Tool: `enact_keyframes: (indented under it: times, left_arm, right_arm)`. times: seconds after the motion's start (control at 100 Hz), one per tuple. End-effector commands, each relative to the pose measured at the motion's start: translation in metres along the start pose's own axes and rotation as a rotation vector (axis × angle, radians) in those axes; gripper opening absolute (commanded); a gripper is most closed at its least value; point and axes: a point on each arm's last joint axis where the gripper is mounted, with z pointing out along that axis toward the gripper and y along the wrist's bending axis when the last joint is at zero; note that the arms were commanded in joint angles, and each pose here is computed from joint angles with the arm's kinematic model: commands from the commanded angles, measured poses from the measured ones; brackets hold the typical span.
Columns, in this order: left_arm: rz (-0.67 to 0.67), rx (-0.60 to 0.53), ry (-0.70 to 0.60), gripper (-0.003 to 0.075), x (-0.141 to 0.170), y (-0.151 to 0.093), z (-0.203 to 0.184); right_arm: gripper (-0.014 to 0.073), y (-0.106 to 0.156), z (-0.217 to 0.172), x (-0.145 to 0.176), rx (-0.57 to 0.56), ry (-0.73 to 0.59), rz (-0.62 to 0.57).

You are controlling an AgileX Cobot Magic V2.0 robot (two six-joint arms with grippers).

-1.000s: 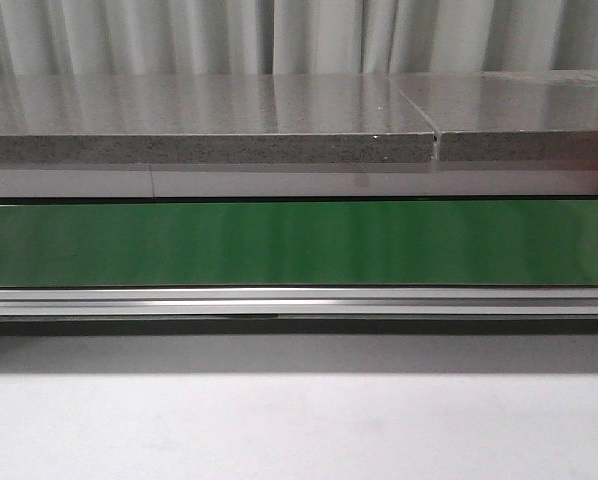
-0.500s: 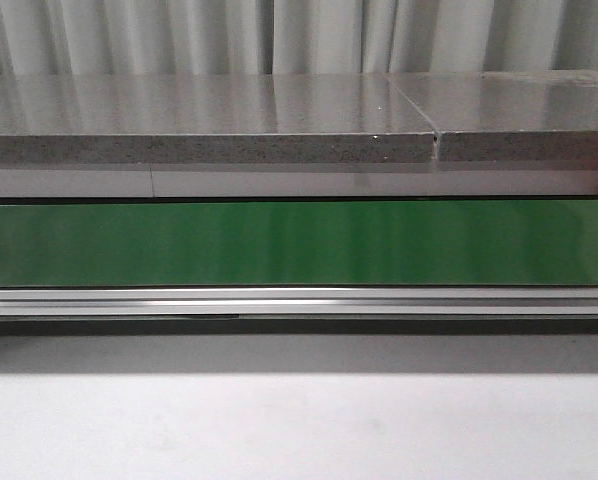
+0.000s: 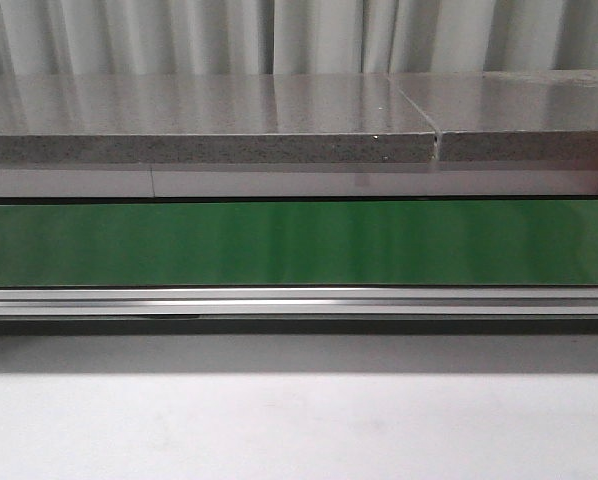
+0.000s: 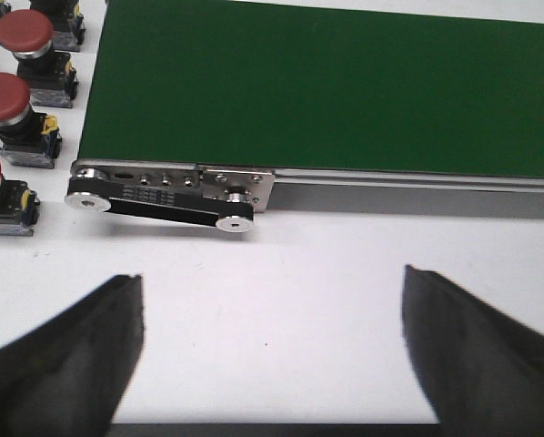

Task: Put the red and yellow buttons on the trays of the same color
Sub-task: 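Move the left gripper over the cluster of push buttons, then lower the left gripper and grasp a red push button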

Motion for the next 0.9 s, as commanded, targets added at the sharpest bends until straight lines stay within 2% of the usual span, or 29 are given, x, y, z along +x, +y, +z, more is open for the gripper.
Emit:
enact_keyframes:
  times: [0.0, 0.25, 0.49, 0.72, 0.89]
  left_arm:
    - [-0.026, 0.011, -0.068, 0.0692, -0.012, -0.002, -0.006]
    - [-0.190, -0.176, -0.135, 0.0663, -0.017, 0.016, -0.007]
    - [-0.225, -0.311, -0.104, 0.0663, -0.027, 0.025, 0.012]
    - [-0.266, -0.352, -0.055, 0.0663, -0.042, 0.025, 0.044]
    - [-0.326, -0.400, -0.037, 0.0663, -0.060, 0.036, 0.062]
  right_arm:
    - [-0.0067, 0.000, -0.003, -0.014, 0.002, -0.119, -0.010]
    - [-0.0067, 0.000, -0.003, -0.014, 0.002, -0.119, -0.010]
    - [-0.0067, 0.000, -0.003, -0.014, 0.002, -0.119, -0.010]
    - [-0.0067, 0.000, -0.003, -0.014, 0.002, -0.119, -0.010]
    - [-0.0067, 0.000, -0.003, -0.014, 0.002, -0.119, -0.010]
